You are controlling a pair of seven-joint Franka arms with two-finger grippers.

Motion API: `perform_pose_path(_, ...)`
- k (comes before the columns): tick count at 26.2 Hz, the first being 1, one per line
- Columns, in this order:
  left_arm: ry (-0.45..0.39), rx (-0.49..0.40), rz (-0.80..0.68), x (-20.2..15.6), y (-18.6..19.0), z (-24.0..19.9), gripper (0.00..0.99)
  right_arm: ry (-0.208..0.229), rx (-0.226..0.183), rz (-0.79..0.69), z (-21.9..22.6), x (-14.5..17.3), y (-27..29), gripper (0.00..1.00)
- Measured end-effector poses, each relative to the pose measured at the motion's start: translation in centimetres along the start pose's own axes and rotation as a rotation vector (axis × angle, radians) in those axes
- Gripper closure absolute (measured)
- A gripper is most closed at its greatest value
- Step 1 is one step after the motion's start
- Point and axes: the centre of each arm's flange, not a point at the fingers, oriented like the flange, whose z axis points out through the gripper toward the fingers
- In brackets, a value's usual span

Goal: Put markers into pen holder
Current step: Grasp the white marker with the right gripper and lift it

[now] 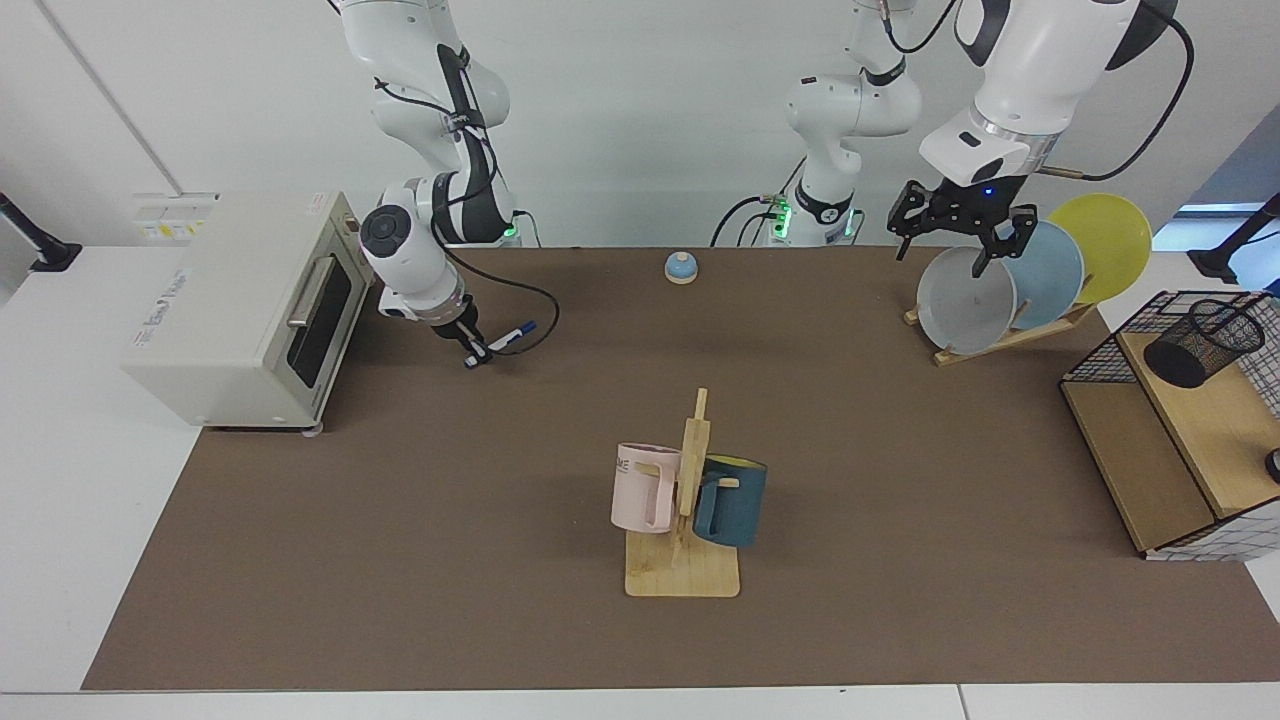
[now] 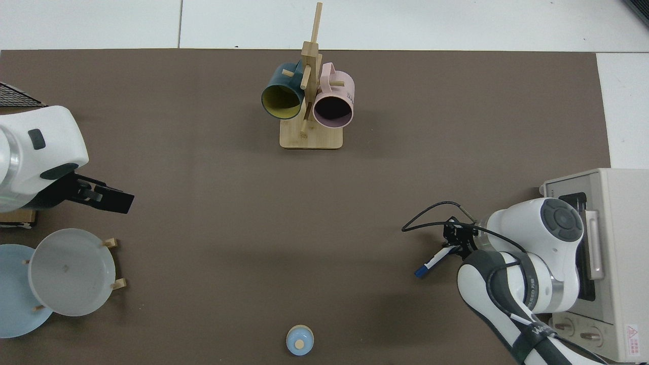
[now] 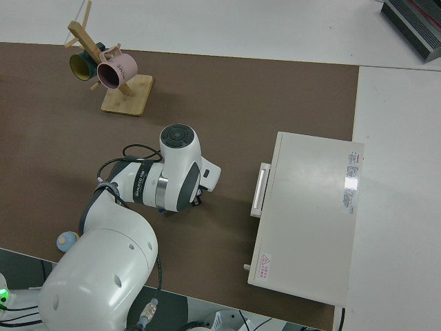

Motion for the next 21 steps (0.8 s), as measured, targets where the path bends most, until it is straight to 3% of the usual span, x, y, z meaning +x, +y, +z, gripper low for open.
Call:
perform_pose_path(3, 0.001, 0.0, 0.001, 0.0, 0.0, 0.0, 0.0, -0.039, 0.028, -0.01, -0.9, -2.0, -1.8, 0.83)
perform_pose_path(11, 0.003, 0.0, 0.013, 0.0, 0.2, 0.0, 0.0, -0.19, 0.168, 0.04, -3.7, -7.4, -6.3, 0.83)
perform_pose_path(21, 0.004, -0.034, 0.177, 0.2, 1.4, 0.4, 0.0, -0.278, 0.272, 0.17, -9.1, -14.1, -12.0, 0.83)
